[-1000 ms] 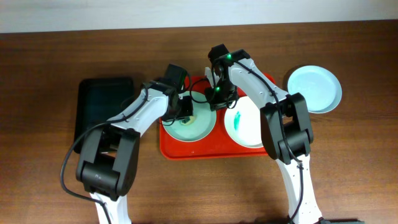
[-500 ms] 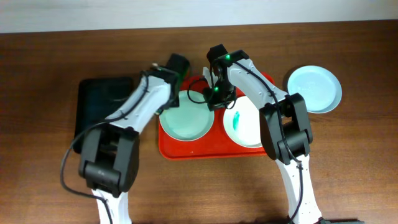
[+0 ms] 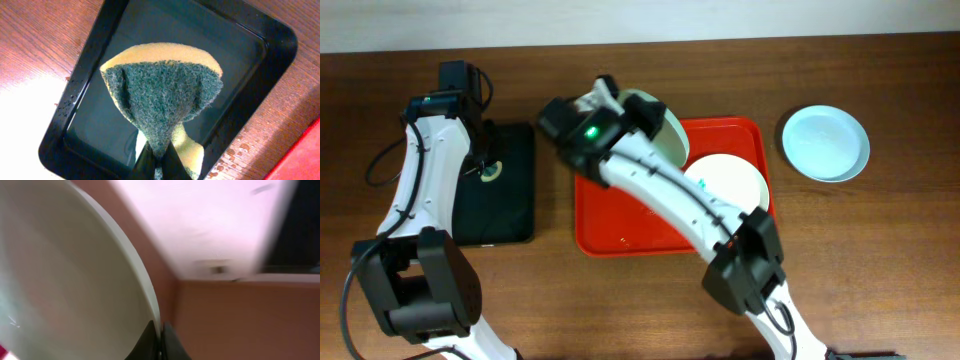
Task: Clean dirty plates on tray and stack at the side
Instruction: 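Scrub the back plate with the sponge in the left gripper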
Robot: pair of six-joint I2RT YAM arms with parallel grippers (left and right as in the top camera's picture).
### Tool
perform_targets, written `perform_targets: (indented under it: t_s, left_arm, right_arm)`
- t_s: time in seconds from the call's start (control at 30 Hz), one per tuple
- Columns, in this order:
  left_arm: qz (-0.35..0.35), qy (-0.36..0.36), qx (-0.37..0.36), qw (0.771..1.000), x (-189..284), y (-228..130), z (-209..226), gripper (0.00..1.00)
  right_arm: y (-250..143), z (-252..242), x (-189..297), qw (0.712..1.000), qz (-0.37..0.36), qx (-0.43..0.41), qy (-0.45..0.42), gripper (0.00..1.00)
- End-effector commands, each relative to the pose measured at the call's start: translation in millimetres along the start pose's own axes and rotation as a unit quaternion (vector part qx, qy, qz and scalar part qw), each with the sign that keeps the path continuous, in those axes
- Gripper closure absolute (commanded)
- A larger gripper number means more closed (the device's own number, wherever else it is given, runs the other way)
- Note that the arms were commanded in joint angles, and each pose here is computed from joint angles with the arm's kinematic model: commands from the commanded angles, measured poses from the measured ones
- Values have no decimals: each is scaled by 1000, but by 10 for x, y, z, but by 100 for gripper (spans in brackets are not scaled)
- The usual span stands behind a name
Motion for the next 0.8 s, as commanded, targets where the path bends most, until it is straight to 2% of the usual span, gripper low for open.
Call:
perform_targets:
  t_s: [0.0,0.13,0.17,0.2,0.23,0.27,0.3,0.33,0.4,0.43,0.5,0.53,0.67,0.77]
  left_arm:
    - [3,-4,4,1000,7,-19,5,100]
    - [4,-4,5,1000,7,-19,5,100]
    - [4,-4,5,1000,7,-19,5,100]
    - [4,-4,4,1000,7,-19,3,100]
    - [4,-4,4,1000,7,-19,3,100]
    - [4,-5,4,1000,6,-22,0,100]
    - [9,-12,4,1000,6,-34,-17,100]
    - [16,-26,2,1000,7,-51,-51,100]
    - [29,-61,-17,998,17,-78,-142,100]
    - [44,-102,-34,993,35,-114,-243,100]
    - [63,-170,-73,981,85,-182,-431,100]
    - [70,-188,-81,976,107,-219,-500,100]
    - [75,-203,-122,969,179,-412,-764,100]
    - [78,-210,-154,962,242,-588,-969,100]
  right_arm:
    - [32,-461,453,983,-24,11,-181,96]
    - [64,-371,552,986,-38,24,-160,96]
    - [72,-220,470,995,-41,26,-91,96]
    - [67,10,323,999,-39,28,22,96]
    - [53,235,200,989,-34,22,142,96]
    - [37,367,129,975,-29,15,220,96]
    - [1,484,-10,947,-17,-5,320,96]
    - [-48,577,-171,896,-3,-40,443,96]
    - [-143,571,-400,805,13,-104,584,96]
    - [-222,527,-565,754,23,-142,641,96]
    - [-367,559,-839,709,43,-182,680,96]
    - [-436,642,-956,703,54,-190,683,96]
    - [-582,1236,-1288,703,80,-220,672,96]
    - [-610,1481,-1411,708,83,-247,657,96]
Point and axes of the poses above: each gripper's point midway between its finger pads, its own x axis back along the fingers, its own z axis along the line the jaws close on, y = z × x, the point moved 5 cm from there along x, back along the fingers, and after that the axes turned 5 degrees about x, right-handed, at the moved point
